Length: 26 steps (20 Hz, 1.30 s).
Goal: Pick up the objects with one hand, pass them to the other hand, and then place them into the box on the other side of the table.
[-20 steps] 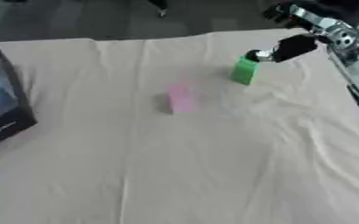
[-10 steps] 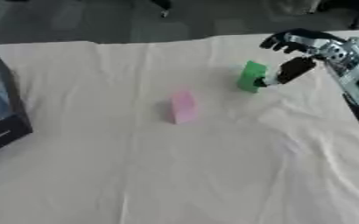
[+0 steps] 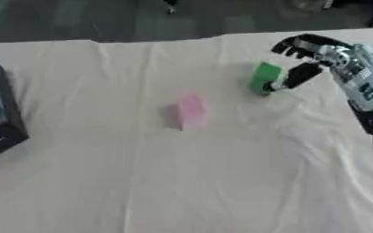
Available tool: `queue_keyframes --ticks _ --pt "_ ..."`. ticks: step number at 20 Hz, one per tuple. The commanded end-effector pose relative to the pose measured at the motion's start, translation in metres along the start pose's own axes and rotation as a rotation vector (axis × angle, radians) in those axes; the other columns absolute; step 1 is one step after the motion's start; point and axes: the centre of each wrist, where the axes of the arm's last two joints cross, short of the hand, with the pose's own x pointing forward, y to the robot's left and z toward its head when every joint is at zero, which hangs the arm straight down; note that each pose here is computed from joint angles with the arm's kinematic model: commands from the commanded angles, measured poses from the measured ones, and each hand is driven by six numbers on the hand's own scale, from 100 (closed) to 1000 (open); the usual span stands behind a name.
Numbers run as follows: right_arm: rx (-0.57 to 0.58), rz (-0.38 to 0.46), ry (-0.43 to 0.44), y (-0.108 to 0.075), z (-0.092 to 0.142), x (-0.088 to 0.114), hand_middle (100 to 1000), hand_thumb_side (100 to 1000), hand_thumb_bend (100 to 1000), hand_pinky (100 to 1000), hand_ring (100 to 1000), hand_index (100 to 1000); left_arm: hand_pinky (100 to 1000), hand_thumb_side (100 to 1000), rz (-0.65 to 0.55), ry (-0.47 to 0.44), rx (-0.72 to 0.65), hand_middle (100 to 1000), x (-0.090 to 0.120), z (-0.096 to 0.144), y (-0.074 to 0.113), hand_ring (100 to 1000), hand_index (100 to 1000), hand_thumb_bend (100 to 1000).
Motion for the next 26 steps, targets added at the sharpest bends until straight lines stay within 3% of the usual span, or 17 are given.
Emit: queue_keyframes --ticks 1,8,14,19,22,26 --pt "-0.078 0.041 0.054 -0.021 0.006 -0.007 851 302 645 900 894 871 858 504 -0.015 -0.015 0.043 741 0.005 0.002 0.018 771 783 243" --pt "-0.041 0.058 0.108 -0.014 0.003 -0.014 824 318 652 900 888 857 856 503 -0.011 -0.027 0.049 739 0.010 0.002 0.021 771 781 244" --pt "-0.045 0.043 0.133 -0.013 0.002 -0.018 782 301 596 895 874 799 855 510 -0.008 -0.031 0.054 737 0.012 0.002 0.023 770 775 238" --pt "-0.052 0.010 0.143 -0.013 0.001 -0.019 647 183 494 881 828 664 855 517 -0.006 -0.015 0.053 736 0.008 0.002 0.021 769 771 231" --pt "-0.070 -0.021 0.133 -0.014 0.001 -0.016 585 110 379 871 811 585 855 525 -0.005 -0.011 0.053 736 0.007 0.002 0.020 769 769 233" --pt "-0.103 -0.049 0.119 -0.016 0.001 -0.010 519 100 300 849 767 499 854 527 -0.007 -0.004 0.046 735 0.005 0.002 0.018 768 766 235"
